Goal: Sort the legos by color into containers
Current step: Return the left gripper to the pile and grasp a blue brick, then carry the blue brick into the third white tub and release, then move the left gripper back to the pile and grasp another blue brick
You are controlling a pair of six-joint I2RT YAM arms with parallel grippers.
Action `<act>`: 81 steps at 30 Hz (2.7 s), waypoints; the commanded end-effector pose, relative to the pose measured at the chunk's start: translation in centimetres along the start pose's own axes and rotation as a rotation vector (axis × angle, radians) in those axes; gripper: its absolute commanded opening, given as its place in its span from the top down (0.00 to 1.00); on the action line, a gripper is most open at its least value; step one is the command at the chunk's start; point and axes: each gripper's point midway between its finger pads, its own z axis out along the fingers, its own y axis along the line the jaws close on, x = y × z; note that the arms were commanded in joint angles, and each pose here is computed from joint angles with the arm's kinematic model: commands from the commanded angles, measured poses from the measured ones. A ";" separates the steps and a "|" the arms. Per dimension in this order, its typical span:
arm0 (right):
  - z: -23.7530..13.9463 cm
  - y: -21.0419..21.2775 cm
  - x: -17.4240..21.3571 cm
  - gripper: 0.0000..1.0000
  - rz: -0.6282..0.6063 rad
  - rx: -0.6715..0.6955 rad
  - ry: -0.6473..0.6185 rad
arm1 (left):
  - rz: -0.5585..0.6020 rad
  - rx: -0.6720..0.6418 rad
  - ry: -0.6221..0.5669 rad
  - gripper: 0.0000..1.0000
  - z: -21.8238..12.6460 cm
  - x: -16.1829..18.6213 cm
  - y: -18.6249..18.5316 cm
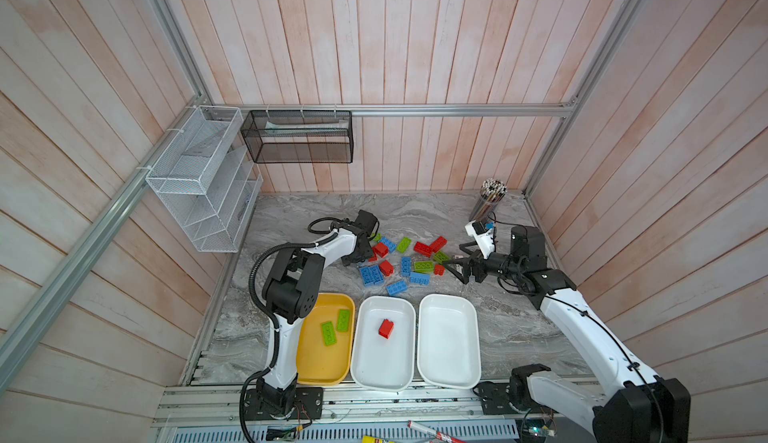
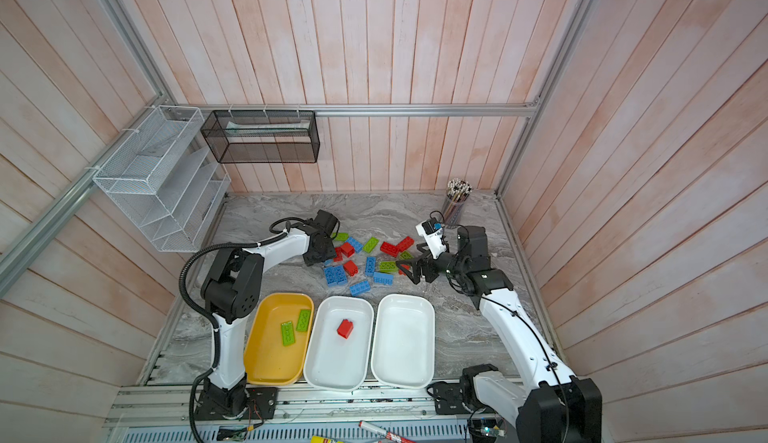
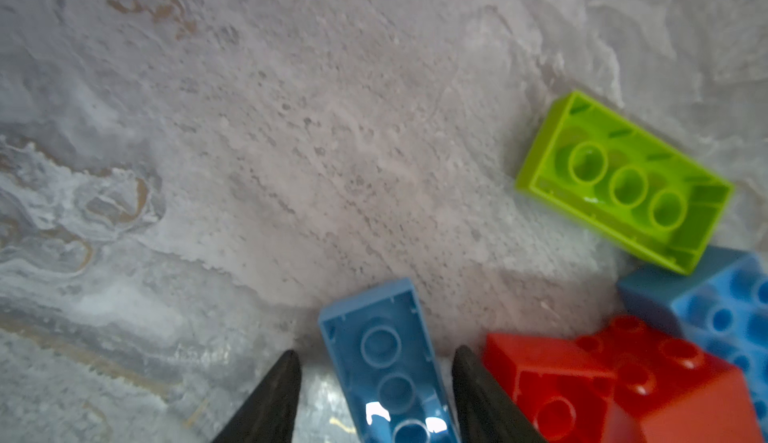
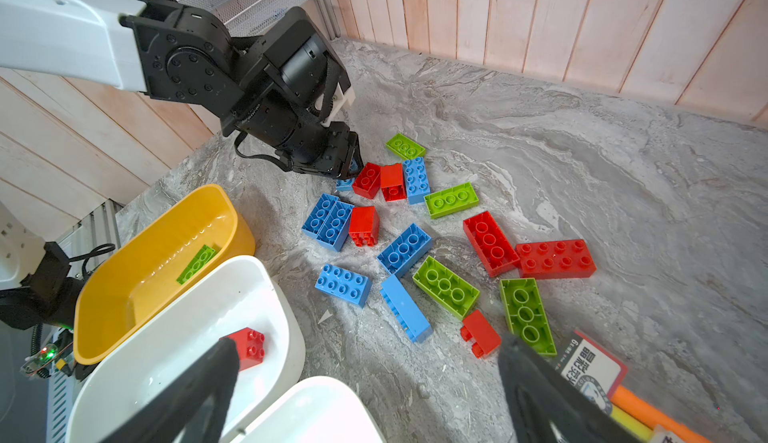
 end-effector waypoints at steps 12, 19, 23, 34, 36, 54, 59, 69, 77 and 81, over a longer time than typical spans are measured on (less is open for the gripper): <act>-0.8 0.2 0.7 0.02 0.002 -0.017 -0.015 | 0.068 -0.088 0.058 0.64 2.4 1.4 2.2; -1.0 0.3 0.2 0.02 -0.003 -0.018 -0.024 | 0.141 -0.070 0.017 0.72 -0.3 -0.4 2.3; -1.2 0.9 -0.4 0.02 0.013 -0.052 -0.044 | 0.201 0.002 -0.019 0.72 -4.7 -1.7 1.5; -1.9 2.7 -1.0 0.02 0.047 -0.129 -0.022 | 0.400 0.345 0.073 0.72 -16.9 9.0 -2.5; -2.2 2.7 -0.9 0.02 0.044 -0.115 -0.001 | 0.422 0.420 0.096 0.72 -18.4 11.8 -4.0; -4.1 -0.4 0.2 0.02 0.167 0.033 0.042 | 0.703 0.579 0.237 0.72 -17.0 28.9 -15.5; -4.1 -0.6 0.3 0.02 0.174 0.044 0.039 | 0.694 0.497 0.156 0.66 -15.2 27.6 -16.3; -4.4 -0.1 -0.2 0.02 0.156 0.034 0.027 | 0.689 0.622 0.141 0.32 -21.5 24.2 -15.5; -3.9 0.2 -0.6 0.02 0.174 -0.020 0.004 | 0.540 0.473 0.050 0.32 -20.5 13.8 -8.8; -3.7 0.2 -0.6 0.02 0.179 -0.030 -0.002 | 0.409 0.353 0.015 0.32 -17.1 8.7 -4.5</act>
